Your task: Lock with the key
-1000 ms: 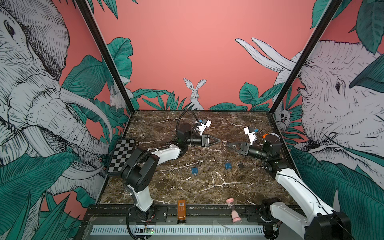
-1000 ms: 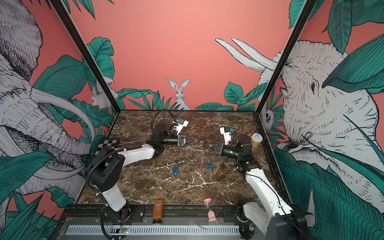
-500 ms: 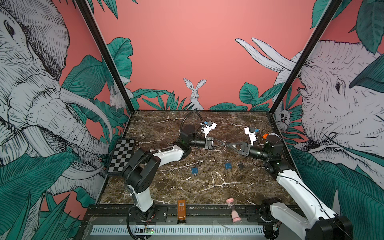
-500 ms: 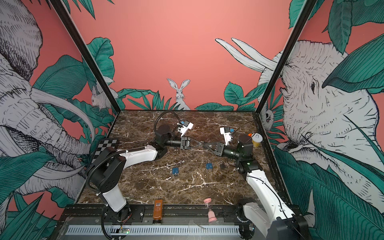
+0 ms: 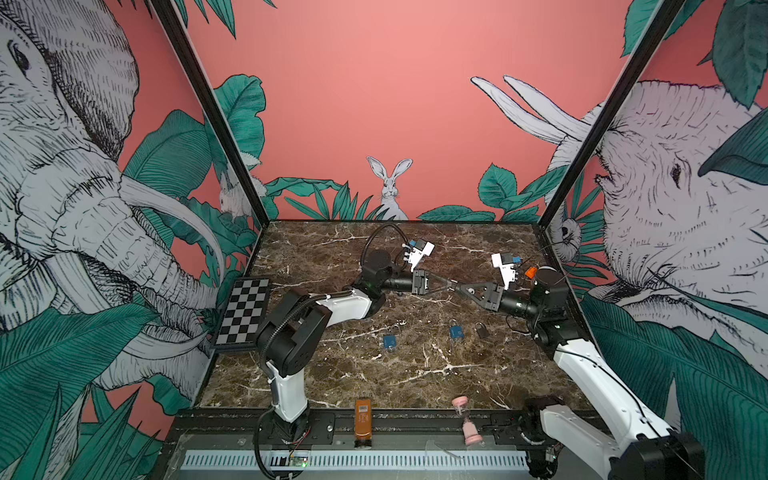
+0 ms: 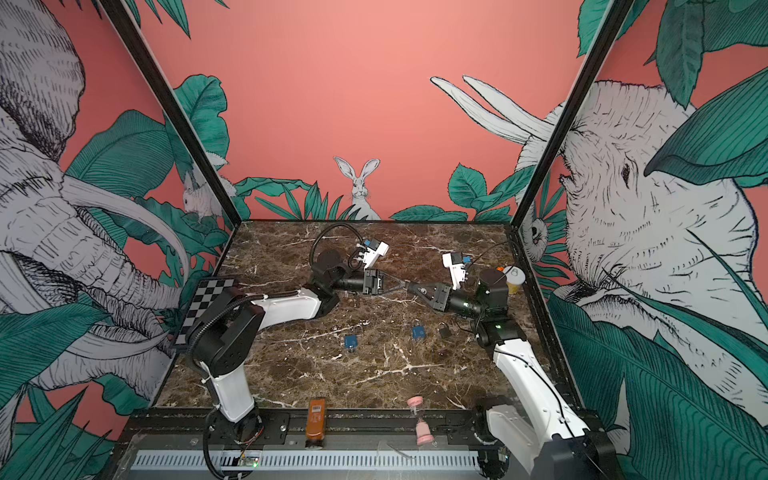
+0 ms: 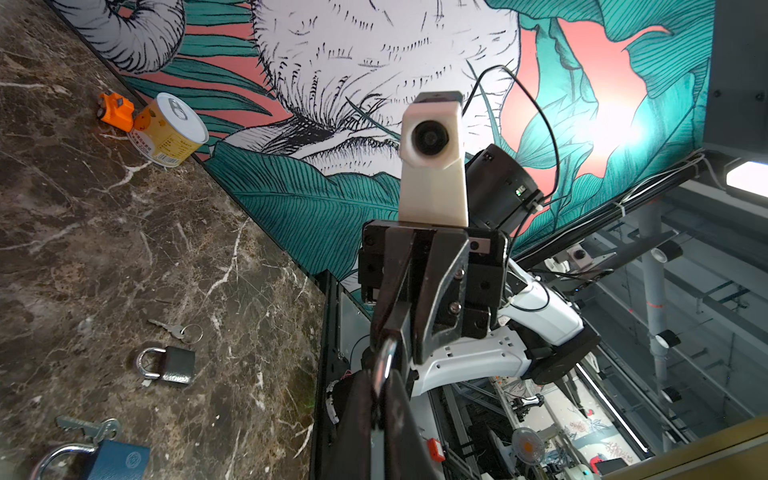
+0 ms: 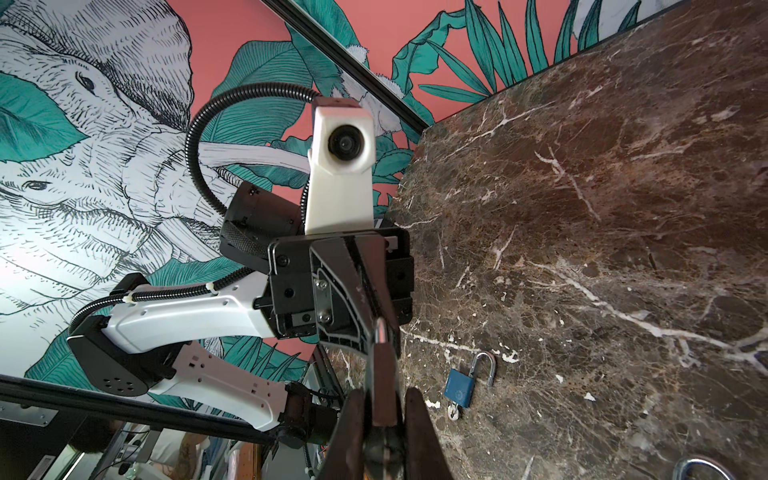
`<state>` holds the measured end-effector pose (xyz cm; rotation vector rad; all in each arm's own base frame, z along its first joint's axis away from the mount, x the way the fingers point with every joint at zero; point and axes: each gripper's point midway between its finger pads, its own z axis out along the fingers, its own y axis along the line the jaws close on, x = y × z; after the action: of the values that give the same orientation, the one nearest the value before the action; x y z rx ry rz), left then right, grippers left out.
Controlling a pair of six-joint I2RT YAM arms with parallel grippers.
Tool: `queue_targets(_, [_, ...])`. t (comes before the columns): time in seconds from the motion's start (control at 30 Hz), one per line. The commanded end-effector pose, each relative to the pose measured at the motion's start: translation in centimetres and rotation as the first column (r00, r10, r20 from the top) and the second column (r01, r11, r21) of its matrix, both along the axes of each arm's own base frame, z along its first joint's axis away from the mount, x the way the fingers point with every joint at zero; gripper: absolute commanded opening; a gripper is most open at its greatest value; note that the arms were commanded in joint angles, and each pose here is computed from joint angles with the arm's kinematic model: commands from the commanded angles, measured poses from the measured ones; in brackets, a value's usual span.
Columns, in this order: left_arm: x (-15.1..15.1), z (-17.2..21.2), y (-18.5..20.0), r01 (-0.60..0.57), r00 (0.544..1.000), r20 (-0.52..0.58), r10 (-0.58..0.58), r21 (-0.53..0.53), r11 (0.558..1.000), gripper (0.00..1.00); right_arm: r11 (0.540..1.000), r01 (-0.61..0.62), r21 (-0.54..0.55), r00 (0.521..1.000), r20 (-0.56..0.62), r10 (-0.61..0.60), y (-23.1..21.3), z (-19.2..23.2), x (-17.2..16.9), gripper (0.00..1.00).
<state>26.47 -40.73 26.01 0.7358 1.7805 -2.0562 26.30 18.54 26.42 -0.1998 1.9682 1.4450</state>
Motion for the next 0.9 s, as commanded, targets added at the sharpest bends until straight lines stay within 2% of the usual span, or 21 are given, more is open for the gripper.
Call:
queue_targets(0.0, [1.67,2.36,0.87,-0.054,0.999,-0.011,0.053,-0.112,0.992,0.0,0.999,-0.008,0.034,0.998,0.065,0.006,0.1,2.03,0.08,0.12])
queue_targets(0.23, [1.75,2.12,0.81,-0.046,0.999,-0.005,0.046,-0.101,0.994,0.0,0.999,0.004,0.045,0.998,0.068,-0.007,0.01,2.11,0.28,0.14])
queue_targets(0.27, [1.71,2.05,0.78,-0.046,0.999,-0.002,0.046,-0.093,0.995,0.0,0.999,0.006,0.045,0.997,0.072,-0.009,-0.02,2.17,0.32,0.15])
queue_targets(0.33, [1.71,1.88,0.8,-0.051,0.999,0.006,0.051,-0.081,0.995,0.0,0.999,0.019,0.044,0.997,0.067,-0.022,-0.14,2.1,0.48,0.25])
queue_targets(0.47, [1.71,1.71,0.79,-0.051,0.999,0.01,0.052,-0.067,0.996,0.0,0.998,0.03,0.047,0.996,0.079,-0.033,-0.24,2.23,0.65,0.25])
queue_targets(0.53, [1.78,1.67,0.77,-0.055,0.998,0.007,0.056,-0.066,0.996,0.0,0.998,0.033,0.053,0.996,0.077,-0.037,-0.25,2.21,0.74,0.21])
queue_targets(0.67, [1.8,1.84,0.74,-0.053,0.998,0.011,0.054,-0.066,0.996,0.0,0.997,0.029,0.066,0.997,0.075,-0.034,-0.19,2.04,0.77,0.0])
queue_targets(0.87, [1.03,1.82,0.29,-0.021,0.999,0.03,0.022,-0.05,0.999,0.0,0.997,0.027,0.078,0.996,0.077,-0.033,-0.16,2.0,0.87,0.0])
